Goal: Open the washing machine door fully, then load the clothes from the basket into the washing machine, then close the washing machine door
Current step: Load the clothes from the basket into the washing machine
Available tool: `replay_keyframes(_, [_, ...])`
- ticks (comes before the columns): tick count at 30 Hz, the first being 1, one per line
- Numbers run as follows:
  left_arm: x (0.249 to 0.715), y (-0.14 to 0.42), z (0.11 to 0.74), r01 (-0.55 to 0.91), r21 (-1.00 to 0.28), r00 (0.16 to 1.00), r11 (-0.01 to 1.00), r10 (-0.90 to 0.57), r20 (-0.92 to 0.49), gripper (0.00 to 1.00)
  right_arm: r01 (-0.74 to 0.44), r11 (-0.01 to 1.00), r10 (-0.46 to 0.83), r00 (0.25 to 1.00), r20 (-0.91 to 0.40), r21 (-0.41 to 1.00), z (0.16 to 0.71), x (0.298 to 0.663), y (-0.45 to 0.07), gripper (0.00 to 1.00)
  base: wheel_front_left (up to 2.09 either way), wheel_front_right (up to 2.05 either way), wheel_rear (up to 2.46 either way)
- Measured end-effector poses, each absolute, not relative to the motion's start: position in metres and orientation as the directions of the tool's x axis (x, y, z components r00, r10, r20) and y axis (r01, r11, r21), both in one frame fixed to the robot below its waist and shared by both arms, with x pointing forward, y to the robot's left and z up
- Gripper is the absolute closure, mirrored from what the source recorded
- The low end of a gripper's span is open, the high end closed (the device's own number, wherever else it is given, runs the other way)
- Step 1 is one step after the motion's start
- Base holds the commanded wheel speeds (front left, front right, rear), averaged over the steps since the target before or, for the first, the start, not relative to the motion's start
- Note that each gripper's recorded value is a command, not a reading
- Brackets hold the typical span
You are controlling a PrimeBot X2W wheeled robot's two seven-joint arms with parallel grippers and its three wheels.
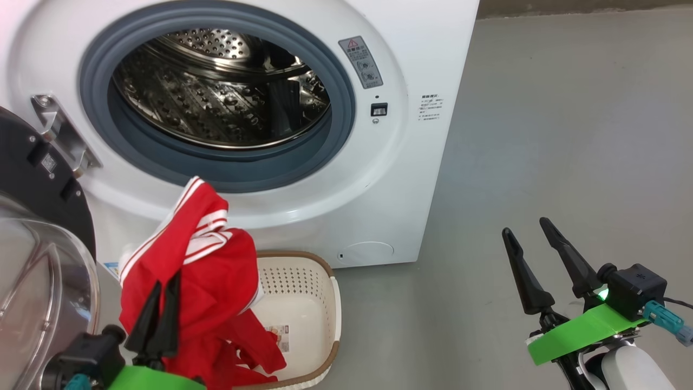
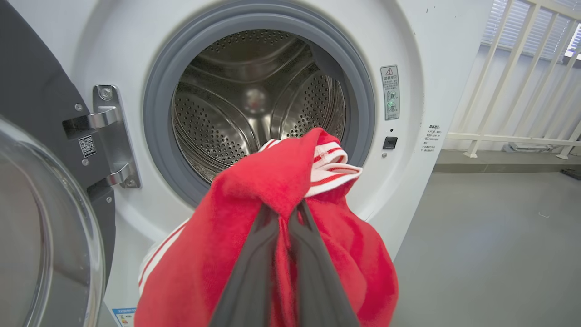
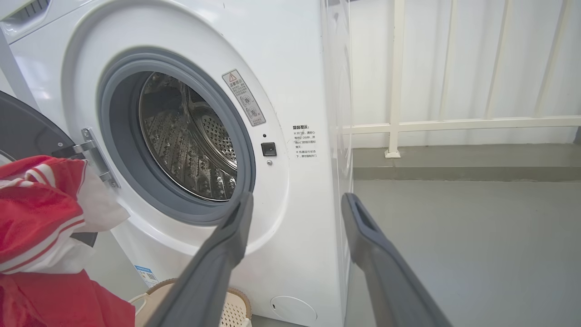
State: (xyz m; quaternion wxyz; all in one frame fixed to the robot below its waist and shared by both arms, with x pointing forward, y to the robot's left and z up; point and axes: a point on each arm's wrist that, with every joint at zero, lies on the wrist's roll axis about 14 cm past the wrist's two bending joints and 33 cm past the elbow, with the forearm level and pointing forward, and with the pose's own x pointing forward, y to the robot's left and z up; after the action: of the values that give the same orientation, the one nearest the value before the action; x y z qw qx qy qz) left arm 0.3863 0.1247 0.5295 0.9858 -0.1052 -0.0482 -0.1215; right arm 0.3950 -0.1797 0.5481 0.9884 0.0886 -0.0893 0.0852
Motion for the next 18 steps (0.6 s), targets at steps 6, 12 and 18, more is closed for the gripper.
replay_keyframes(6, [0.405,0.118,0.542,0.292,-0.179,0.951,0.939,-0.265,0.161,1.00,-0.183,0.970,0.155,0.973,0.174,0.161,0.541,0.398,-0.179,0.00,0.00,0.00,0.00])
replay_keyframes(12, [0.450,0.104,0.566,0.356,-0.141,0.921,0.924,-0.322,0.218,1.00,-0.178,0.969,0.156,0.978,0.138,0.171,0.527,0.406,-0.178,0.00,0.00,0.00,0.00])
replay_keyframes(18, [0.500,0.100,0.552,0.360,-0.141,0.928,0.922,-0.338,0.157,1.00,-0.180,0.966,0.154,0.977,0.145,0.183,0.526,0.427,-0.173,0.00,0.00,0.00,0.00])
